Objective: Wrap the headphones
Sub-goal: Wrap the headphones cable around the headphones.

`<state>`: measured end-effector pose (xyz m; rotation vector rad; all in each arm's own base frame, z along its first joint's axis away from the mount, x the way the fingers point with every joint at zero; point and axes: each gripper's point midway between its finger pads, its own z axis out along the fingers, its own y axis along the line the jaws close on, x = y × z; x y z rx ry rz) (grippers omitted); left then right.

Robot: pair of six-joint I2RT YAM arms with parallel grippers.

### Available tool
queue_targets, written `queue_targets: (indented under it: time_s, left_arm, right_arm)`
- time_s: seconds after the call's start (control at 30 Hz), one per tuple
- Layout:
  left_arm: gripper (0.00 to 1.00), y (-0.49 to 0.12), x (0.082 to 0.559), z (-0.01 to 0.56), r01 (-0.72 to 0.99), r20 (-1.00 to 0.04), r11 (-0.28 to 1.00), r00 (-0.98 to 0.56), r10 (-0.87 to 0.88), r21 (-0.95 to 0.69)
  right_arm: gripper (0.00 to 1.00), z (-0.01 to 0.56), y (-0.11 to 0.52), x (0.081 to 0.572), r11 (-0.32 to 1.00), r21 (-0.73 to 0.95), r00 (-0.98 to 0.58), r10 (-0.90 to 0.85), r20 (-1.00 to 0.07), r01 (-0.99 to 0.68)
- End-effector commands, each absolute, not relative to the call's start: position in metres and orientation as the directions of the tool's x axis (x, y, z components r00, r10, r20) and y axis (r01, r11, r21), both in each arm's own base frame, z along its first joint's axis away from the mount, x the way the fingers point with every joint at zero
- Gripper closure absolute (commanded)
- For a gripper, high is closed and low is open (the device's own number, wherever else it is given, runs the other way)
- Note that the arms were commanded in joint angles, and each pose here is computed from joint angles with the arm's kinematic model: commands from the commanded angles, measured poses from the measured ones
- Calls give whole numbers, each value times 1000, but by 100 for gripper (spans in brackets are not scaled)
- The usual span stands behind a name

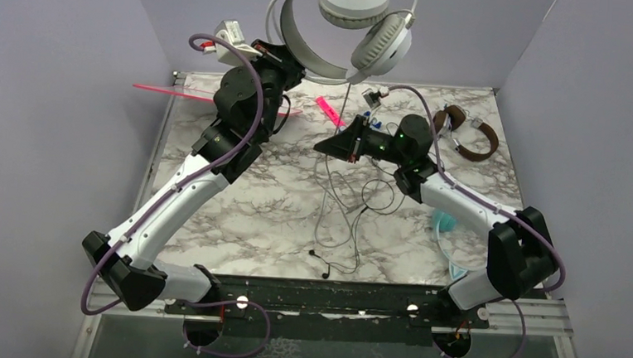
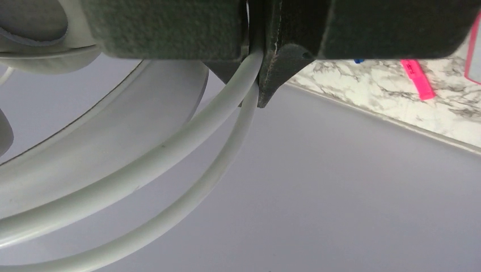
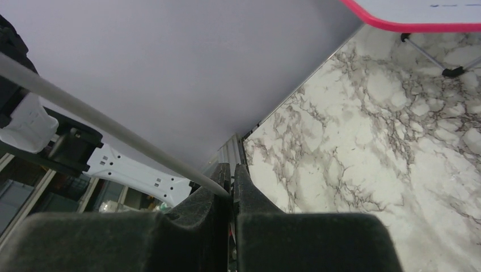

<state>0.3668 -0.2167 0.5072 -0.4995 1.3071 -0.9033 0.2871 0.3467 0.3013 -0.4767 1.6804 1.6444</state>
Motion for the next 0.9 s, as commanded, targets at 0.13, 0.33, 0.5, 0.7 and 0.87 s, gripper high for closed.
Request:
queue_targets:
  time_s: [0.13,0.33,0.5,0.7,0.87]
  left_arm:
    - [100,-156,378,539,134,-512,572,318,-798,-809]
    - [100,-151,402,518,-4,-657,716,402,-638,-698]
    - [100,-135,407,495,-154,-796,838,440,-416,-523]
    - [100,-132,407,457,-240,-938,958,340,-70,-159]
    - [100,-116,391,431,-283,-963,959,260,74,-2]
  right_arm:
    - [94,305,365,253,97,699,-674,199,-711,-709]
    - [94,321,372,220,70,691,-682,118,-722,-719]
    - [95,330,351,201,147,699,-696,85,-713,-700]
    - [99,348,325,188,281,648,-674,5,-738,-708]
    - [99,351,301,188,420,593,-668,-42,-743,-687]
